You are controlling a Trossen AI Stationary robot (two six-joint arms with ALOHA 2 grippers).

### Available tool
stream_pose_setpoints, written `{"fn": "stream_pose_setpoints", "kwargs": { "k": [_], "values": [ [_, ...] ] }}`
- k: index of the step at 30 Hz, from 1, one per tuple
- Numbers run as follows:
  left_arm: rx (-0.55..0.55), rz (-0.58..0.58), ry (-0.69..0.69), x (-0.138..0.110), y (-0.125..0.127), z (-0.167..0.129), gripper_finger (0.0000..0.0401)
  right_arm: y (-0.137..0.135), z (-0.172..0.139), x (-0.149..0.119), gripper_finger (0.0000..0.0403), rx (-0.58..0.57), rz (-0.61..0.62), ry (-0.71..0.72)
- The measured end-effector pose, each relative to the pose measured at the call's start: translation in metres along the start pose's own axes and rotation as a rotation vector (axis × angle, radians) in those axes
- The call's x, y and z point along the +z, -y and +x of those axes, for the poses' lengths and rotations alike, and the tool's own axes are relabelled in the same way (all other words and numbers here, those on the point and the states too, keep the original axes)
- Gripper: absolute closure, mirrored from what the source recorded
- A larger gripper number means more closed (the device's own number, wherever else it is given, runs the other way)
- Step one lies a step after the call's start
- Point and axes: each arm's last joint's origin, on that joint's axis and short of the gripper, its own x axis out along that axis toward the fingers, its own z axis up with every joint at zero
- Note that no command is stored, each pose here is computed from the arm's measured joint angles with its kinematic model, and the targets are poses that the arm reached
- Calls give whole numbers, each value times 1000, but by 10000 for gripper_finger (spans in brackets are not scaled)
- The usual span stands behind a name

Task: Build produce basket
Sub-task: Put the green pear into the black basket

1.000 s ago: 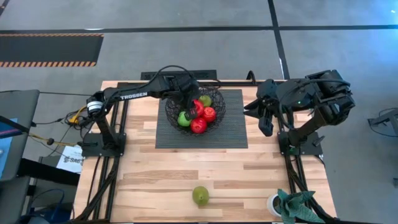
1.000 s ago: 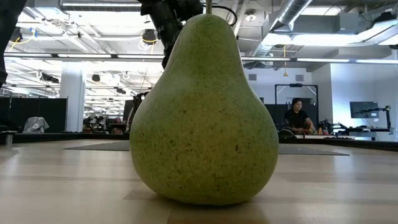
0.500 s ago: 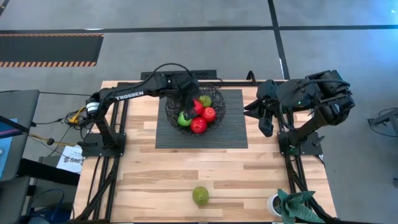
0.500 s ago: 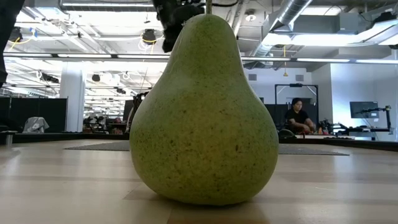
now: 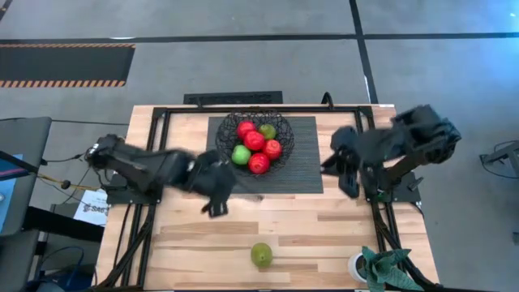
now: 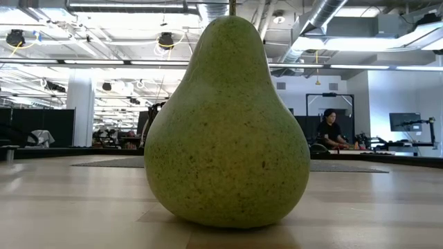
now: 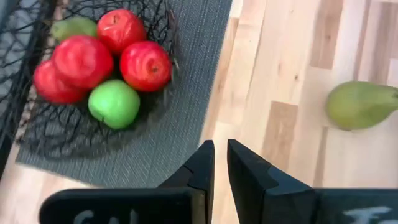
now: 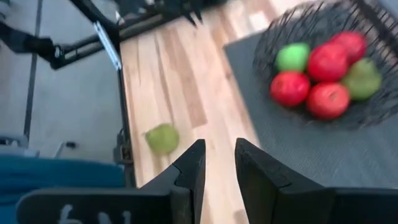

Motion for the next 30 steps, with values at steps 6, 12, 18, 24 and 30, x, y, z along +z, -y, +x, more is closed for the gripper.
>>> {"fn": "stream_pose_setpoints", "kwargs": {
  "k": [6, 12, 18, 24, 30],
  "values": [
    [49, -67, 47, -41, 45, -28, 370, -43, 44, -28, 296, -16, 59, -108],
    [28, -69, 81, -62, 67, -40, 370, -96, 107, -42, 296, -2, 68, -88],
    [22, 45, 95, -65, 72, -43, 370, -131, 178, -47, 296, 14, 7, -23],
    [12, 87, 104, -62, 75, -40, 370, -141, 239, -67, 296, -70, 21, -98],
    [3, 80, 110, -61, 76, -40, 370, -145, 268, -81, 296, -51, 117, -219]
  ]
}}
